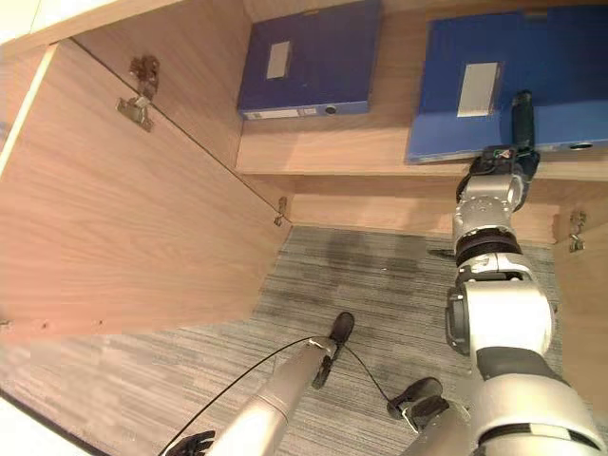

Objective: Put the empty folder in the office cabinet

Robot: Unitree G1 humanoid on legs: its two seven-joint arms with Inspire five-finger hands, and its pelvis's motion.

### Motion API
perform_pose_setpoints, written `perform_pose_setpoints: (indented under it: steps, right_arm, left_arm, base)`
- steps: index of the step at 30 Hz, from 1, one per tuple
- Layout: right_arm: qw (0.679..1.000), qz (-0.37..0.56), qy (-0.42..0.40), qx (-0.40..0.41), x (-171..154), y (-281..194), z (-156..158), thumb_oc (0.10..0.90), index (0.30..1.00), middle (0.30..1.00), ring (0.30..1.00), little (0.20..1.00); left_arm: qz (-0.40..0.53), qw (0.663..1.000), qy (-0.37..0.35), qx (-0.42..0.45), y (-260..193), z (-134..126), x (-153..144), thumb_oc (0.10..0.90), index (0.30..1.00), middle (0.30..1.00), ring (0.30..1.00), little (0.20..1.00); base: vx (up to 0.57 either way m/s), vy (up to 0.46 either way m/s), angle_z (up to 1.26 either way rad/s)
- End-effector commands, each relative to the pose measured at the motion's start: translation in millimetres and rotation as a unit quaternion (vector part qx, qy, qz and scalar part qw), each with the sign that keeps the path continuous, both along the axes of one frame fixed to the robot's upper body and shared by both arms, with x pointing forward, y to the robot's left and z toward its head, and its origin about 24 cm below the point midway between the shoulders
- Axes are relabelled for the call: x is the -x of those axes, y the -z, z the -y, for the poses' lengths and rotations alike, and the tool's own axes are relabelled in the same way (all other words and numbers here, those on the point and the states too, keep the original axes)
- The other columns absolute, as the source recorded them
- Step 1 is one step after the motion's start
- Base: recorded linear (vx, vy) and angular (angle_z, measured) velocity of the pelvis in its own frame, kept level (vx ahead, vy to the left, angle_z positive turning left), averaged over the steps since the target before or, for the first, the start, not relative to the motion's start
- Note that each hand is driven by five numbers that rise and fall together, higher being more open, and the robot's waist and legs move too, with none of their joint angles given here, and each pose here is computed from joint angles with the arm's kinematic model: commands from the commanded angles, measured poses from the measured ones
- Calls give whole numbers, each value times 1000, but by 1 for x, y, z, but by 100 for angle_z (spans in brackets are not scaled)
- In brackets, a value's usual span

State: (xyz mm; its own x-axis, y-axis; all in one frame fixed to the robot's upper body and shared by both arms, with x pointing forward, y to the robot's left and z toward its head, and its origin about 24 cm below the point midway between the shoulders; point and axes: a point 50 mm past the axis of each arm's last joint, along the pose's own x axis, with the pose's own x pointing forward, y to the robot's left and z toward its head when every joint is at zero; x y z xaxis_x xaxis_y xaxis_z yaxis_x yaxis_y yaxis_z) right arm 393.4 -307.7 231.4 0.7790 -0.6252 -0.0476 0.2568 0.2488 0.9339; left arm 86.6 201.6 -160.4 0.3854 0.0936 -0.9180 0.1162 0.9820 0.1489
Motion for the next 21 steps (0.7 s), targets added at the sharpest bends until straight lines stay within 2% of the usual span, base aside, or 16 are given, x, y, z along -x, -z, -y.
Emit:
perform_pose_setpoints:
  steps: [1, 6, 11, 14, 17, 21]
  right_arm:
    - [984, 160, -25, 74, 5, -78, -14, 400, 300, 300, 300, 300]
    - [987, 140, -62, 38, -7, -43, -40, 400, 300, 300, 300, 300]
    - [992, 78, -92, -19, -13, 28, -68, 400, 300, 300, 300, 300]
    - [994, 41, -95, -38, -11, 60, -71, 400, 300, 300, 300, 300]
    - [993, -14, -96, -70, 1, 112, -73, 400, 300, 300, 300, 300]
    - [991, -51, -93, -84, 15, 150, -73, 400, 300, 300, 300, 300]
  left_arm:
    - [-49, 992, -27, -117, -11, -77, 25, 800, 900, 900, 900, 900]
    - [-20, 991, -44, -122, -17, -86, 15, 800, 900, 900, 900, 900]
    - [-36, 988, -75, -131, -18, -94, 28, 800, 900, 900, 900, 900]
    - [-51, 986, -86, -135, -16, -96, 37, 800, 900, 900, 900, 900]
    - [-80, 983, -93, -136, -11, -92, 51, 800, 900, 900, 900, 900]
    - [-100, 981, -103, -128, -6, -85, 63, 800, 900, 900, 900, 900]
  base:
    - [19, -155, 6]
    - [14, -201, -5]
    - [52, -199, -7]
    - [76, -202, 3]
    - [63, -174, -3]
    - [49, -65, 10]
